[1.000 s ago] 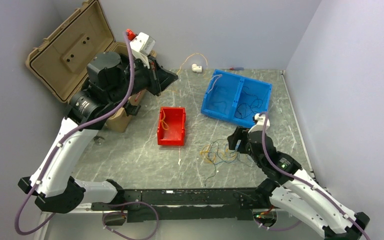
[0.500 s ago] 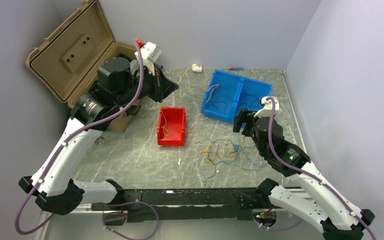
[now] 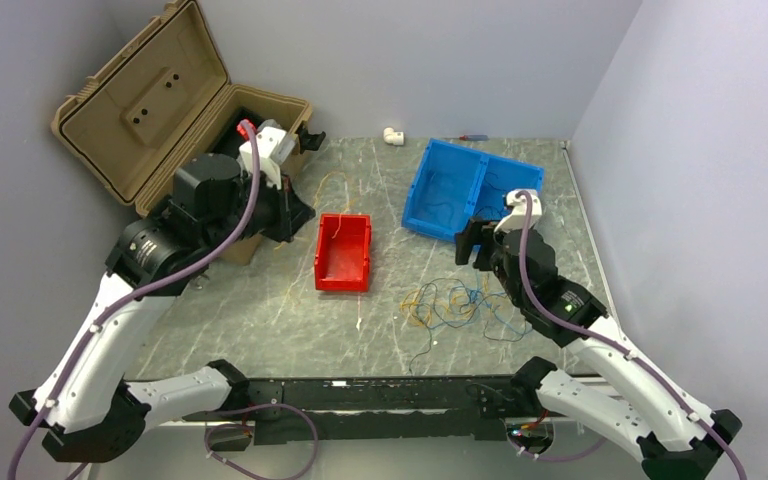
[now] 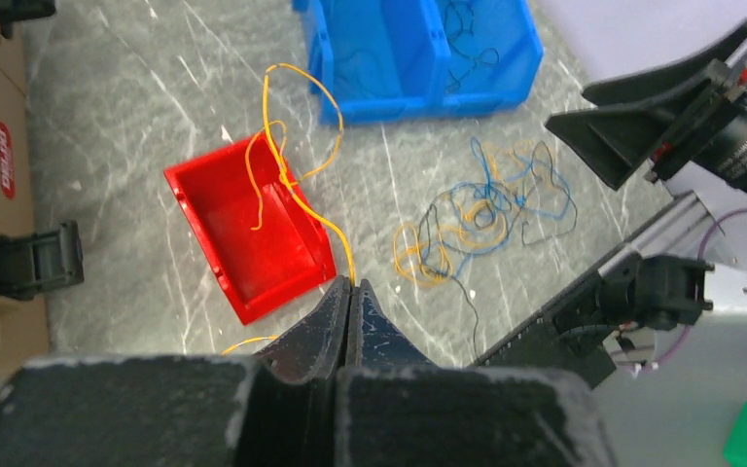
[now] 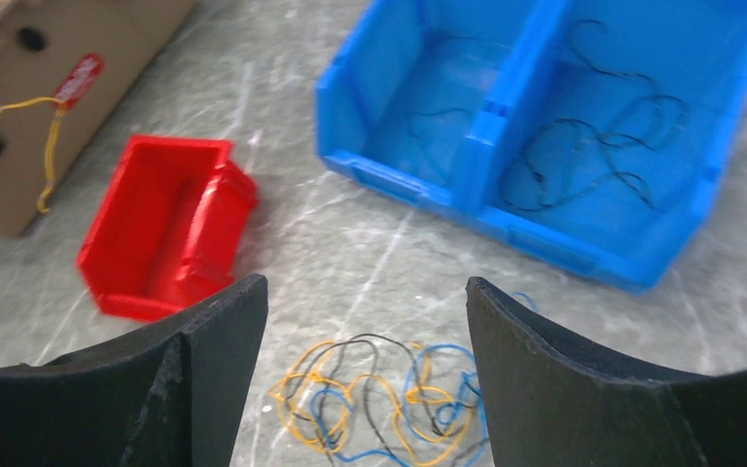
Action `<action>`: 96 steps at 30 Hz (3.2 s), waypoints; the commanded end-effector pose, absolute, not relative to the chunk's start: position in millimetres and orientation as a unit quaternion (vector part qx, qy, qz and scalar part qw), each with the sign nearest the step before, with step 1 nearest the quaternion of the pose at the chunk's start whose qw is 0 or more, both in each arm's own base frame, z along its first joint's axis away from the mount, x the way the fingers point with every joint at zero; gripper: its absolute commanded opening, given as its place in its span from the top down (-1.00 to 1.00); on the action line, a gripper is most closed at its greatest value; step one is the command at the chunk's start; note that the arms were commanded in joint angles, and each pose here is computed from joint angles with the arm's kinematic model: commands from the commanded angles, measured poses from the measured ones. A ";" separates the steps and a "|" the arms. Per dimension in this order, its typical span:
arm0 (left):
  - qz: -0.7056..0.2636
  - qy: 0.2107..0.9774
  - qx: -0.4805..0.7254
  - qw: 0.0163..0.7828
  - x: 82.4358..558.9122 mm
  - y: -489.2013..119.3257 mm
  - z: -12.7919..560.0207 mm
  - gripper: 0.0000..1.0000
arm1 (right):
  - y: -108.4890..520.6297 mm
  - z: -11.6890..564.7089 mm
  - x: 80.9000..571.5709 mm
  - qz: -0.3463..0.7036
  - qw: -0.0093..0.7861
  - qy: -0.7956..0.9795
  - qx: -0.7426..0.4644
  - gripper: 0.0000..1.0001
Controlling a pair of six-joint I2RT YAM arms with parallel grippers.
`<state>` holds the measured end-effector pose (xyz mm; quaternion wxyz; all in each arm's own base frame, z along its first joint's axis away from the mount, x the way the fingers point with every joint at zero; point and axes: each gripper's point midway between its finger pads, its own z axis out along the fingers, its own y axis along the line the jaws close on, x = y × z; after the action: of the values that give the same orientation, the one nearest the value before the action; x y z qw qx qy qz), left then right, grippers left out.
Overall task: Untangle the cables
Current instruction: Place the cable in the bin.
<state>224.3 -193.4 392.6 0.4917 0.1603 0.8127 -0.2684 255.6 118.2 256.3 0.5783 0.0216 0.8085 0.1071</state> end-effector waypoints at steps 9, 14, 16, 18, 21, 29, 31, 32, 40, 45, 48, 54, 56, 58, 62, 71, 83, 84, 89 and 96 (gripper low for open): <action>-0.295 0.836 0.206 0.414 188.6 -196.1 360.6 1.00 | 272.8 324.9 229.0 0.392 0.566 0.659 -0.303 -0.88; -0.300 0.840 0.212 0.399 186.1 -199.6 358.2 1.00 | 286.7 355.7 215.1 0.430 0.596 0.588 -0.338 -0.92; -0.308 0.840 0.210 0.395 186.6 -203.3 356.3 1.00 | 288.5 365.4 210.3 0.432 0.607 0.571 -0.344 -0.89; -0.320 0.838 0.213 0.388 187.2 -210.0 354.1 1.00 | 291.4 374.9 204.8 0.432 0.618 0.555 -0.351 -0.87; -0.337 0.835 0.219 0.377 187.9 -219.6 352.3 1.00 | 299.0 387.7 193.9 0.432 0.633 0.525 -0.371 -0.88; -0.365 0.826 0.229 0.363 191.4 -236.0 355.0 1.00 | 334.1 408.4 184.0 0.398 0.661 0.489 -0.407 -0.93; -0.371 0.824 0.231 0.361 191.4 -239.2 356.4 1.00 | 344.4 410.5 185.0 0.387 0.667 0.488 -0.409 -0.93; -0.375 0.822 0.232 0.360 191.3 -240.5 357.5 1.00 | 350.4 409.8 185.5 0.381 0.668 0.488 -0.412 -0.94; -0.385 0.817 0.237 0.356 187.9 -243.2 364.6 1.00 | 375.3 392.3 215.0 0.330 0.695 0.511 -0.383 -1.00; -0.394 0.813 0.243 0.355 182.1 -242.7 369.3 1.00 | 390.1 365.4 227.6 0.317 0.686 0.530 -0.385 -0.96; -0.405 0.805 0.250 0.355 178.0 -244.9 374.2 1.00 | 389.6 351.6 233.0 0.310 0.686 0.541 -0.376 -0.84; -0.412 0.798 0.256 0.357 174.9 -245.4 380.5 1.00 | 386.5 338.7 229.3 0.319 0.679 0.546 -0.372 0.06; -0.413 0.797 0.256 0.358 174.8 -245.4 381.7 1.00 | 384.4 335.3 228.4 0.319 0.677 0.550 -0.371 0.23; -0.413 0.796 0.257 0.361 174.6 -244.9 383.0 1.00 | 382.0 331.2 227.7 0.319 0.676 0.553 -0.369 0.29; -0.410 0.796 0.254 0.365 175.7 -243.7 384.1 1.00 | 377.6 323.8 224.9 0.320 0.671 0.558 -0.369 0.90; -0.403 0.797 0.238 0.382 182.8 -239.2 383.9 1.00 | 370.2 319.5 208.9 0.352 0.654 0.560 -0.368 1.00; -0.420 0.788 0.221 0.392 187.7 -238.5 385.9 1.00 | 364.5 294.2 202.3 0.370 0.625 0.586 -0.360 0.84; -0.422 0.786 0.222 0.393 187.1 -239.1 387.2 1.00 | 364.5 292.1 203.5 0.370 0.623 0.588 -0.359 0.82; -0.430 0.783 0.227 0.388 184.3 -241.0 388.3 1.00 | 365.6 279.6 207.1 0.379 0.612 0.598 -0.351 0.81; -0.428 0.782 0.222 0.395 185.2 -238.6 390.9 1.00 | 367.6 258.2 214.3 0.389 0.592 0.617 -0.341 0.75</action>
<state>188.0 -238.0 370.9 0.3687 0.2176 0.8063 -0.4082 213.7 363.0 257.1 0.5936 -0.3569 0.6236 0.3624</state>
